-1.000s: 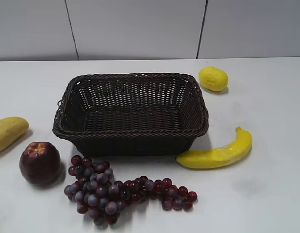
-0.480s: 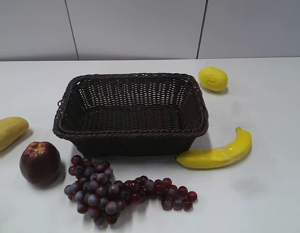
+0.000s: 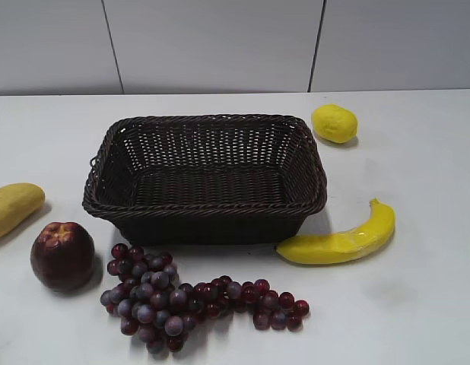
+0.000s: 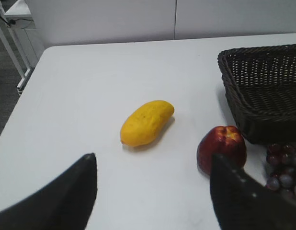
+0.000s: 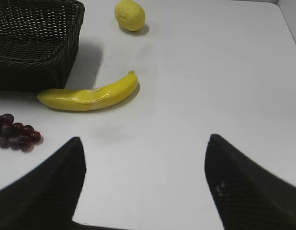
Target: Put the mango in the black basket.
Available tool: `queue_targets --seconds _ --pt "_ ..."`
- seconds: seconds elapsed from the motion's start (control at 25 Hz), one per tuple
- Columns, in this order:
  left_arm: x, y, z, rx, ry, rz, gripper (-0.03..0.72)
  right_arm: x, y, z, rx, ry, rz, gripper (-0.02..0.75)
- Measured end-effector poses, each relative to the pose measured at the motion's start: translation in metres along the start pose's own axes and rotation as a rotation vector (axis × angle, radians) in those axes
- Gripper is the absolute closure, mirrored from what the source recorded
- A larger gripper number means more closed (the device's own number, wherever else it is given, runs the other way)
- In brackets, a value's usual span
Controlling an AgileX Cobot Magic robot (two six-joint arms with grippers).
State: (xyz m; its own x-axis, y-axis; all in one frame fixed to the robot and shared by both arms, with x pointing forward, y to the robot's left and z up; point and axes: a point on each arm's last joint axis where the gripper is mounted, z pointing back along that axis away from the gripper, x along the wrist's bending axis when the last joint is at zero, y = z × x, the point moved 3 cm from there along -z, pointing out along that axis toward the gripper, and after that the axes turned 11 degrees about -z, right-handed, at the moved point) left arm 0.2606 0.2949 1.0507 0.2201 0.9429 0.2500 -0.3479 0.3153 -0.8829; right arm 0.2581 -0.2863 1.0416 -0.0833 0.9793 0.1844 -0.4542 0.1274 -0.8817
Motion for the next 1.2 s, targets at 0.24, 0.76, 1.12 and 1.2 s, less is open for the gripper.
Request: queue_targets --seconds 0.24,0.76,1.12,1.2 --pt "0.011 -0.015 -0.018 0.080 -0.018 -0.024 0.148 0.000 0.000 0.000 0.000 0.000 0.000 0.145" --pt "0.023 -0.033 -0.117 0.479 0.130 -0.176 0.044 0.000 0.000 0.000 0.000 0.000 0.000 0.145" --pt "0.032 -0.051 -0.189 0.617 0.240 -0.323 0.050 0.000 0.000 0.000 0.000 0.000 0.000 0.145" --pt "0.034 -0.056 -0.206 0.632 0.254 -0.338 0.055 0.000 0.000 0.000 0.000 0.000 0.000 0.145"
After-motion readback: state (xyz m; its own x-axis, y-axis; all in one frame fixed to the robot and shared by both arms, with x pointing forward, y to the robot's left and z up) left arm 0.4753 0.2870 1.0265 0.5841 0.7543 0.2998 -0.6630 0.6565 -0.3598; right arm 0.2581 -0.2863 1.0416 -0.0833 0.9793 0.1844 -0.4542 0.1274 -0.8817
